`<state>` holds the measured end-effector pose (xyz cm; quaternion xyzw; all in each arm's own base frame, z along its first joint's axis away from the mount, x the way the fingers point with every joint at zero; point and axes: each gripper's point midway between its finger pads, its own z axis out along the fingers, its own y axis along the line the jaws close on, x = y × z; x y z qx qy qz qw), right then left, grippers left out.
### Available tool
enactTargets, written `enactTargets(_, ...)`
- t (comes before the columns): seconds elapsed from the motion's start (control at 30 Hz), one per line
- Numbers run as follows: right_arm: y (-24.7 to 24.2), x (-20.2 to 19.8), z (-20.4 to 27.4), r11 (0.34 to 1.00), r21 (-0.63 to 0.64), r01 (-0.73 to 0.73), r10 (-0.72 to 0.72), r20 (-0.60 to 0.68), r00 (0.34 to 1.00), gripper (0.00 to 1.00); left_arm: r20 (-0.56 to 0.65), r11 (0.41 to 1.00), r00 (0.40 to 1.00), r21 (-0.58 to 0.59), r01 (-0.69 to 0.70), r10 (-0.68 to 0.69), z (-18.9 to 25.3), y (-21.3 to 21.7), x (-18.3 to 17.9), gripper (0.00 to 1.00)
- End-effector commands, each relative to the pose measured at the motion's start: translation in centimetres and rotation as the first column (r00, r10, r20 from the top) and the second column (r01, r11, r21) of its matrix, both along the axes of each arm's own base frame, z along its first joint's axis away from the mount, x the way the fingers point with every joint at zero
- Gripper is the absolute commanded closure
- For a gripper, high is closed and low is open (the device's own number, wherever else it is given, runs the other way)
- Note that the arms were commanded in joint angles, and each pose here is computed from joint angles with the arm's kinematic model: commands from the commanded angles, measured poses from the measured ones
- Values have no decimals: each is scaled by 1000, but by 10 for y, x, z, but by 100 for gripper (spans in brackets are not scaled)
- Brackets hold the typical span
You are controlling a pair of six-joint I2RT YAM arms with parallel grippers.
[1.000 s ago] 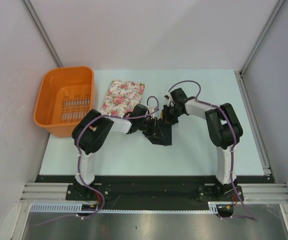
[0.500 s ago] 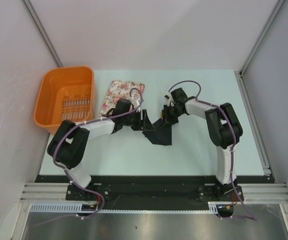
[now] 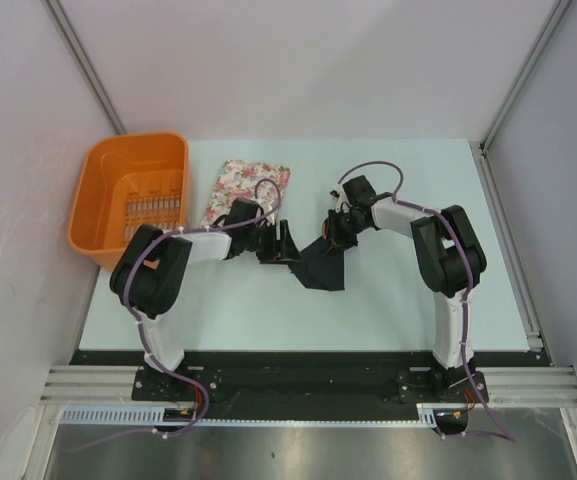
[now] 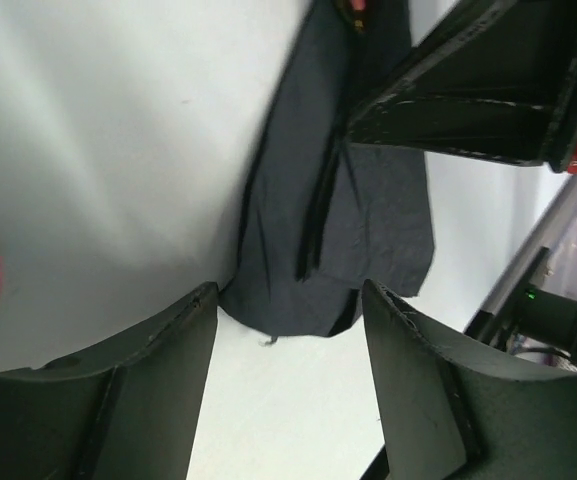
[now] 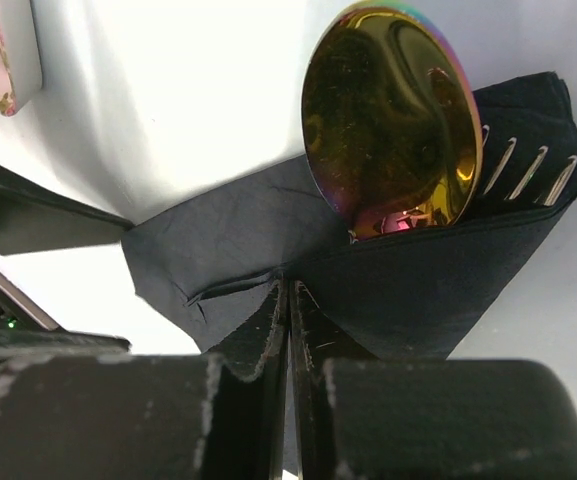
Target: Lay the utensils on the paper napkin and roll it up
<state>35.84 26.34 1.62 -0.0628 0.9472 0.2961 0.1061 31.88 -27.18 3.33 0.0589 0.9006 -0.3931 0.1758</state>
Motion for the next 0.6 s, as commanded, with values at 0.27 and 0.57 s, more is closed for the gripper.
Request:
enactTargets(0.27,-15,-23,-53,993,-115,5,-18,-114,993,95,-6,971,993,-210,117,-121,6,-59,-15,37)
enactTargets(0.57,-16,-23,-54,993,-115,9,-23,-113,993,95,-53,977,995,-200,68,-80,-1,-58,-11,37)
